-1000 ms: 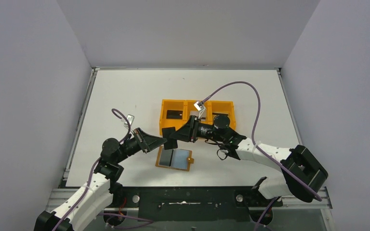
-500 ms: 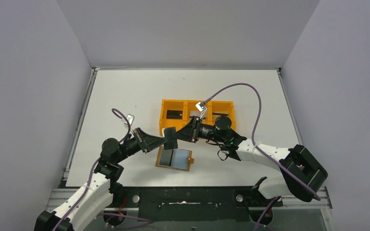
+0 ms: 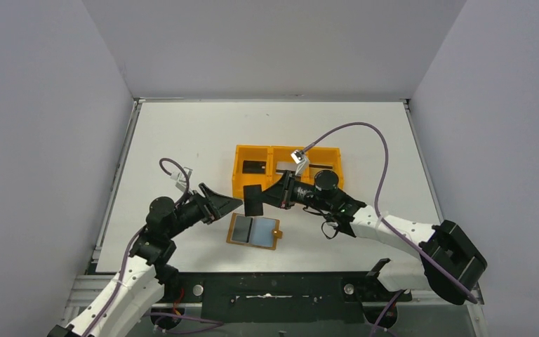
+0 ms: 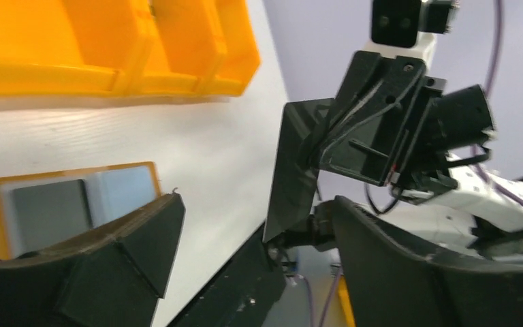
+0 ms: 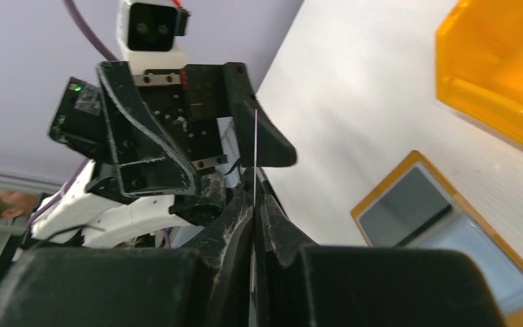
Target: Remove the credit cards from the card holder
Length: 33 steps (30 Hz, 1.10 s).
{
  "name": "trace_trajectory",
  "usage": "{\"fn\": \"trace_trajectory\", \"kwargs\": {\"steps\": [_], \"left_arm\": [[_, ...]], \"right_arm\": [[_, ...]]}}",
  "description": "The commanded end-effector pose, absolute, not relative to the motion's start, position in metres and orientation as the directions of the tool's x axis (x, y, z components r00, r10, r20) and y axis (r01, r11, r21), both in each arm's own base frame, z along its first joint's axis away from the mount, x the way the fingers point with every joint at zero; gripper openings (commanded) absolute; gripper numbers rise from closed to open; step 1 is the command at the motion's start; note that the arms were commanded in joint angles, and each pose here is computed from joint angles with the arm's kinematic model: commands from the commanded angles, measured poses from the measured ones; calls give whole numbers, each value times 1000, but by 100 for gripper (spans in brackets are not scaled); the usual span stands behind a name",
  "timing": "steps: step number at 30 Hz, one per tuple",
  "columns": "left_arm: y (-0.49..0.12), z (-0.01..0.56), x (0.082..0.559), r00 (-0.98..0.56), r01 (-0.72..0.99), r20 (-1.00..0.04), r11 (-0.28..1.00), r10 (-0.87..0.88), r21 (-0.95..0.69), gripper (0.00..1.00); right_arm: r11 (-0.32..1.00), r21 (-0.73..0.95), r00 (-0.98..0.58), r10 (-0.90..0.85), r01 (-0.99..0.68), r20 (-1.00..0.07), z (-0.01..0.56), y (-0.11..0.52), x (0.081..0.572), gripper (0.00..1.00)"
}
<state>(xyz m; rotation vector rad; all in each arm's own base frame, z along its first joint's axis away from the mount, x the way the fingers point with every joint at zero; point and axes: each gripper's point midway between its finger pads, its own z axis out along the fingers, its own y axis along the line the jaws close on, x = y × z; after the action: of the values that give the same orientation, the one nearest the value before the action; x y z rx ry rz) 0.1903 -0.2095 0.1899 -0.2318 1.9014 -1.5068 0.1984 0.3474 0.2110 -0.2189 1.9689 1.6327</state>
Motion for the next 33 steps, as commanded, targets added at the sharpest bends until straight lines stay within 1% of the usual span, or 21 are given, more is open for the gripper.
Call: {"fn": "trace_trajectory", "kwargs": {"steps": [1,4,6,9,11,15,19,22,24,29,33], "left_arm": [[-184,185,207,-664,187,-484,500,-570,-846,87],[-163,174,211,-626,91,-515,601,-585,-794,88],[-149,170,213,-601,33,-538,654,-592,-756,89],[-124,163,215,-563,-64,-584,735,-585,-675,89],[-110,158,217,-542,-145,-591,759,-598,-634,89],[-102,176,225,-535,-159,-638,807,-555,-568,90],[-86,196,239,-494,-127,-749,889,-442,-441,90],[-79,193,246,-472,-105,-799,923,-374,-370,90],[-73,184,248,-467,-124,-808,931,-359,-342,90],[-73,188,247,-465,-120,-810,932,-358,-343,90],[-69,197,245,-421,-118,-825,925,-377,-362,90]], "right_arm": [[427,770,-735,289,-474,-613,212,328,227,0],[556,695,-690,272,-456,-670,209,317,243,0],[629,621,-657,223,-467,-720,206,310,251,0],[694,516,-595,156,-501,-788,213,308,262,0],[737,428,-541,101,-523,-835,217,308,269,0],[816,201,-418,-54,-542,-907,220,307,283,0],[821,-25,-302,-238,-571,-923,220,317,291,0],[799,-130,-243,-326,-587,-914,222,329,299,0],[785,-172,-227,-369,-596,-901,220,335,305,0],[701,-297,-173,-515,-648,-839,203,353,318,0],[669,-330,-151,-555,-666,-818,190,368,329,0]]}}
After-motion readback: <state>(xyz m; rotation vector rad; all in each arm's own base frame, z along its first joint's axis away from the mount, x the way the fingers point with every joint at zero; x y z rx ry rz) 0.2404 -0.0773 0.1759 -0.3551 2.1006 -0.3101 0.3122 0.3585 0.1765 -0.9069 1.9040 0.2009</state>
